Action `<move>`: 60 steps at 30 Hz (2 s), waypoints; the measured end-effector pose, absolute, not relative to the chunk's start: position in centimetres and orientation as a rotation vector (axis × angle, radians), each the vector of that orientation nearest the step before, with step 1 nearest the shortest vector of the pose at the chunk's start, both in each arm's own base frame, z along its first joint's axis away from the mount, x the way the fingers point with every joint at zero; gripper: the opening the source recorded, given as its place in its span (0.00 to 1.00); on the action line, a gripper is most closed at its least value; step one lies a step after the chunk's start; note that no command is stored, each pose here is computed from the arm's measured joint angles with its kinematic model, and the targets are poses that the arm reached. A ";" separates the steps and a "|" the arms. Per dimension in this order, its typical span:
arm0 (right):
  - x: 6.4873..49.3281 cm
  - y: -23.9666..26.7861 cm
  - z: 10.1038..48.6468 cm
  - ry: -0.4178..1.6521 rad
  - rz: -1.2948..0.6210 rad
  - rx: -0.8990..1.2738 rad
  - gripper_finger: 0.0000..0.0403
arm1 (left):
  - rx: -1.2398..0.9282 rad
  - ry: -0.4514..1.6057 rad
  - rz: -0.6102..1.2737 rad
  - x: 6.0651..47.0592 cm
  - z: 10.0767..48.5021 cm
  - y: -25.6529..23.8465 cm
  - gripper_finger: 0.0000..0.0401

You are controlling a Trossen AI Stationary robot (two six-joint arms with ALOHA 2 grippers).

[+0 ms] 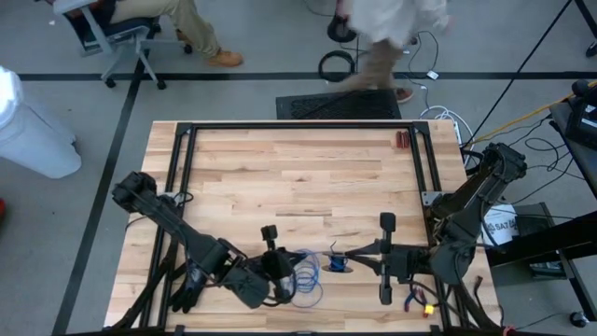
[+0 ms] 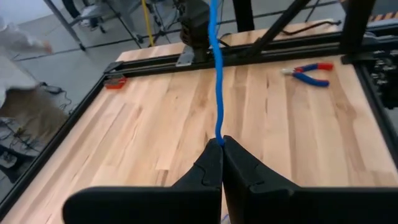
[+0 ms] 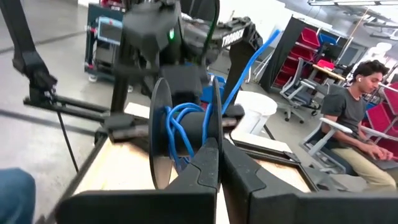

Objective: Coil cords
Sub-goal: Coil the blue wire onto the spool

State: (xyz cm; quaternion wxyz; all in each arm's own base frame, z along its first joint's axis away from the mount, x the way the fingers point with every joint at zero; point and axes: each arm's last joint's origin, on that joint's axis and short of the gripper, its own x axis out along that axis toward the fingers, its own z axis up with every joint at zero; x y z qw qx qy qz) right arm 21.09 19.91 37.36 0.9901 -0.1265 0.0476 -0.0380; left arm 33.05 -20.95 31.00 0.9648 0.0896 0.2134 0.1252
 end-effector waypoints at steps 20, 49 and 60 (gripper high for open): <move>22.3 18.6 34.9 0.271 -0.098 -0.383 0.00 | 0.197 0.405 0.240 30.8 32.7 -21.8 0.00; 29.1 16.7 30.5 0.342 -0.330 -0.410 0.00 | 0.061 0.248 0.221 30.7 35.7 -21.4 0.00; 29.6 17.1 31.1 0.273 -0.280 -0.351 0.00 | 0.069 0.284 0.175 33.3 33.8 -20.7 0.00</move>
